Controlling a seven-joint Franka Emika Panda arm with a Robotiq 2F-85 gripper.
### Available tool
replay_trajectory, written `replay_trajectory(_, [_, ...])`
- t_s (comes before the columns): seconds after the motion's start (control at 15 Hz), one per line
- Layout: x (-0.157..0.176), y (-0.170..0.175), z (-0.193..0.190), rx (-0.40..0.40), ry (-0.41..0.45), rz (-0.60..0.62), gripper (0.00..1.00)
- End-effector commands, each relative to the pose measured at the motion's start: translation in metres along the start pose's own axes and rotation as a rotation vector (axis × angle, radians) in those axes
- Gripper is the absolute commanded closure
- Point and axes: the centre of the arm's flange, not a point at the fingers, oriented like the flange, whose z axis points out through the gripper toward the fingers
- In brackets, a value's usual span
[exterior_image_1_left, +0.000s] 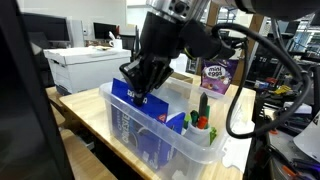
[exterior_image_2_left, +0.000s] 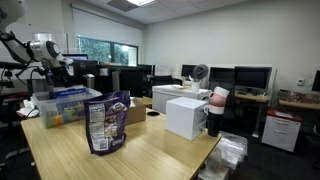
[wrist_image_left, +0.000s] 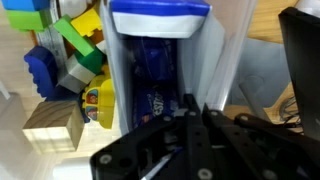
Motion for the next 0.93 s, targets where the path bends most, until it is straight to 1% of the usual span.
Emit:
replay_trajectory(0.0, [0.002,0.022,0.002,0.093,-0.079,0.005,0.98])
replay_trajectory(0.4, [0.004,0.04,0.013,0.163,-0.159,0.047,0.97])
replay_trajectory(0.6, [0.006,0.046,0.016,0.194,-0.183,0.064,0.97])
replay_trajectory(0.67, [0.007,0.047,0.015,0.2,-0.184,0.064,0.76])
replay_trajectory(0.73, [0.008,0.047,0.014,0.207,-0.188,0.064,0.72])
replay_trajectory(0.8, [0.009,0.046,0.013,0.204,-0.186,0.058,0.71])
replay_trajectory(0.87, [0.01,0.047,0.013,0.205,-0.188,0.055,0.68])
